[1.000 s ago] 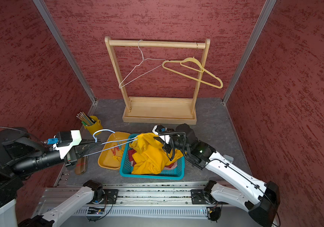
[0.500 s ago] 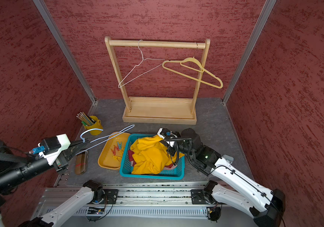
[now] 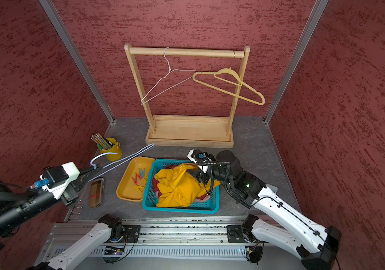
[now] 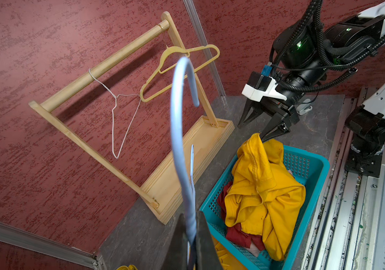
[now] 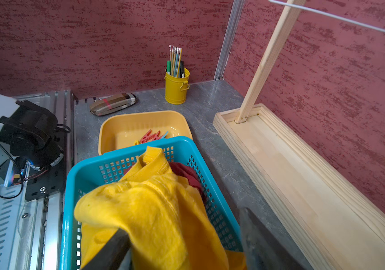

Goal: Remove the clothespins securing t-shirts to the hanger
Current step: Place the T-shirt in the basket, then place the hanger on the clothes rail.

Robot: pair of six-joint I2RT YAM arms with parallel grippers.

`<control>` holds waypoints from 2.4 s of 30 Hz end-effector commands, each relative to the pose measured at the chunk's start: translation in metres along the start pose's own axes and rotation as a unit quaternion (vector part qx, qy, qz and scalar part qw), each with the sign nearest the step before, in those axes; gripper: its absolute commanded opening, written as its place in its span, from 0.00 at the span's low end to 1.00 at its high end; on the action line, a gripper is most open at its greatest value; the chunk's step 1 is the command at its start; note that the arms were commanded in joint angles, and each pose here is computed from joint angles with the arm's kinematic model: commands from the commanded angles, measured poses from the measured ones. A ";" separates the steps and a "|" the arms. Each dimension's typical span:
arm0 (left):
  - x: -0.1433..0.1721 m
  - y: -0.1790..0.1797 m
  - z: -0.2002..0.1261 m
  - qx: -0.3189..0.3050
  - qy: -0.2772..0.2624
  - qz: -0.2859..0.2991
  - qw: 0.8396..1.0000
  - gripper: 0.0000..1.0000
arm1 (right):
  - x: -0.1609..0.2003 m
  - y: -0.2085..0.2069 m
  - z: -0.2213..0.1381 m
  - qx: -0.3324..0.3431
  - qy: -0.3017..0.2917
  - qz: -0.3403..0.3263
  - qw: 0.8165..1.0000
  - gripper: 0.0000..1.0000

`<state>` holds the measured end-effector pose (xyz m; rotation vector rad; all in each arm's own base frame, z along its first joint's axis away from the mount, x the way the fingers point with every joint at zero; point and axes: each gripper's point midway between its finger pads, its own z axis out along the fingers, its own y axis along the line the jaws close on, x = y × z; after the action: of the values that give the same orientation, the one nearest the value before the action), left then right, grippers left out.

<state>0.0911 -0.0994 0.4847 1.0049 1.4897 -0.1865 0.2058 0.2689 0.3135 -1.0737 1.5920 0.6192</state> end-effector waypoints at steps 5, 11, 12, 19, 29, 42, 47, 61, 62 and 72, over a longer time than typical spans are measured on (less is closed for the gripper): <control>-0.003 0.002 0.013 0.006 -0.021 -0.010 1.000 0.00 | -0.029 0.003 -0.011 -0.023 0.032 0.021 0.999 0.68; 0.000 0.007 0.028 -0.003 -0.034 -0.020 0.999 0.00 | -0.043 -0.003 -0.018 -0.014 0.052 0.040 0.998 0.69; 0.000 0.009 0.032 -0.001 -0.036 -0.029 0.999 0.00 | -0.047 -0.006 -0.019 -0.007 0.048 0.044 0.998 0.69; 0.005 0.018 0.087 0.025 -0.075 -0.160 0.984 0.02 | -0.085 -0.018 -0.023 0.021 -0.024 0.055 0.998 0.69; 0.018 0.000 0.156 0.148 -0.093 -0.312 0.934 0.00 | -0.098 -0.015 0.005 -0.010 -0.032 0.049 0.998 0.67; 0.005 -0.031 0.203 0.237 -0.079 -0.361 0.898 0.00 | -0.098 -0.002 0.034 -0.039 -0.024 -0.045 0.998 0.62; 0.003 -0.041 0.201 0.267 -0.082 -0.351 0.894 0.00 | -0.089 -0.009 0.044 -0.011 -0.002 -0.102 0.995 0.28; 0.020 -0.055 0.152 0.298 -0.119 -0.188 0.928 0.64 | -0.072 0.029 0.015 -0.100 -0.004 -0.107 0.989 0.00; 0.023 -0.050 0.149 0.291 -0.118 -0.189 0.930 0.65 | -0.069 0.030 0.013 -0.100 0.002 -0.105 0.989 0.00; 0.075 -0.041 0.132 0.232 -0.044 -0.150 0.960 0.61 | -0.053 0.029 -0.006 -0.092 0.051 -0.081 0.991 0.00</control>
<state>0.1829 -0.1798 0.3859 1.0433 1.5211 -0.8855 0.1831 0.3044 0.3536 -1.3920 1.5248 0.6264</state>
